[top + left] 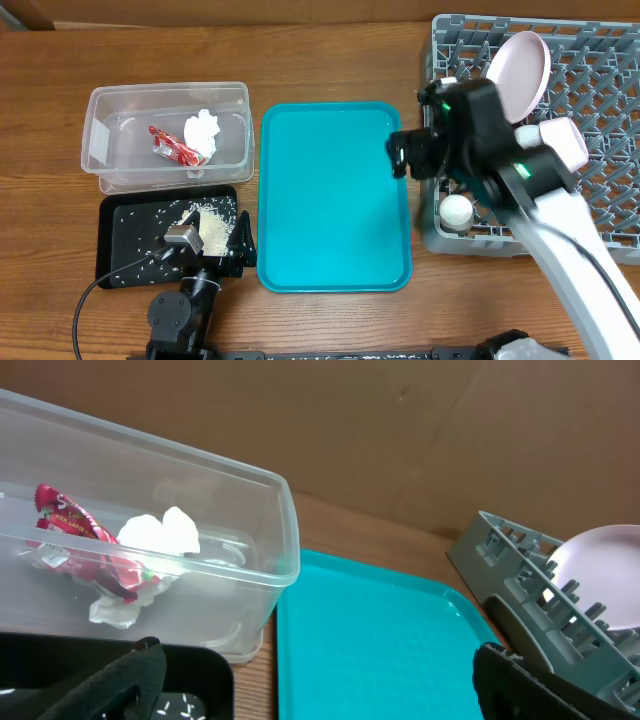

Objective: Sort waste into correct bins and load items into the dishwasher

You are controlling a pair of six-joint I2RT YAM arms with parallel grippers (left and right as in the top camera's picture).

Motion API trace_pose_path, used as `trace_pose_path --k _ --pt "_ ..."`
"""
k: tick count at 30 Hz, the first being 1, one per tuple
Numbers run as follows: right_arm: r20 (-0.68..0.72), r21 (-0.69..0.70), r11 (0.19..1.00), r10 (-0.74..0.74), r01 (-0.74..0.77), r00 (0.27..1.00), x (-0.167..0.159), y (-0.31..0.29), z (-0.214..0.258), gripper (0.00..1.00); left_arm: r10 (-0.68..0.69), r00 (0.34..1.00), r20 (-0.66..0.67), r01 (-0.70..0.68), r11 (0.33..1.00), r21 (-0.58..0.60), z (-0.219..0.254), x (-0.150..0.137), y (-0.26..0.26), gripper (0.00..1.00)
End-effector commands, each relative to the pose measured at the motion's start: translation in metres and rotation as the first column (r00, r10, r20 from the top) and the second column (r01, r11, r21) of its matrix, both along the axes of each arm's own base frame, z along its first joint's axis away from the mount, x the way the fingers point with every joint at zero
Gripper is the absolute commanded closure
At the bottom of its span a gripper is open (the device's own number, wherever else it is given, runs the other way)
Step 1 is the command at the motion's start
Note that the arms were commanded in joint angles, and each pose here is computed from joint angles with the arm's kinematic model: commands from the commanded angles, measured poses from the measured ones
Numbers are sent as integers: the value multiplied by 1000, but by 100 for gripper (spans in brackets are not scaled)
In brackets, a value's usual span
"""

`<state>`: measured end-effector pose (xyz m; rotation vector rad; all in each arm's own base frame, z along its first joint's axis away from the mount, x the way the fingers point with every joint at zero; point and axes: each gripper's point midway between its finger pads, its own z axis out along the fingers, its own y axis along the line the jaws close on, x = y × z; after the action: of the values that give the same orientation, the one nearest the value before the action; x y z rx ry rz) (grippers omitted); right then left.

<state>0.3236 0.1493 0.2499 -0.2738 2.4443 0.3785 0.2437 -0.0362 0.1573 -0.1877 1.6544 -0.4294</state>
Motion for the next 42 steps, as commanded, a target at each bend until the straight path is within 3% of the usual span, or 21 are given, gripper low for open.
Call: trace_pose_path --k 1,5,13,20,25,29,42 --pt "75 135 983 118 -127 990 -34 21 42 0 1 1000 4 -1 1000 -10 0 0 0 0" --pt "80 146 978 136 -146 987 -66 12 56 0 1 1000 5 -1 1000 -10 0 0 0 0" --pt "211 46 997 -68 60 975 -86 -52 82 0 1 1000 5 -1 1000 -10 0 0 0 0" --pt "383 71 975 -222 211 897 -113 -99 118 0 1 1000 5 -1 1000 -10 0 0 0 0" --pt "520 157 938 -344 309 782 -118 -127 128 0 1 1000 4 -1 1000 -10 0 0 0 0" --pt "571 195 918 -393 346 721 -115 -138 97 0 1 1000 5 -1 1000 -10 0 0 0 0" --pt "639 250 927 -375 279 672 -103 -129 -37 0 1 1000 4 -1 1000 -10 0 0 0 0"
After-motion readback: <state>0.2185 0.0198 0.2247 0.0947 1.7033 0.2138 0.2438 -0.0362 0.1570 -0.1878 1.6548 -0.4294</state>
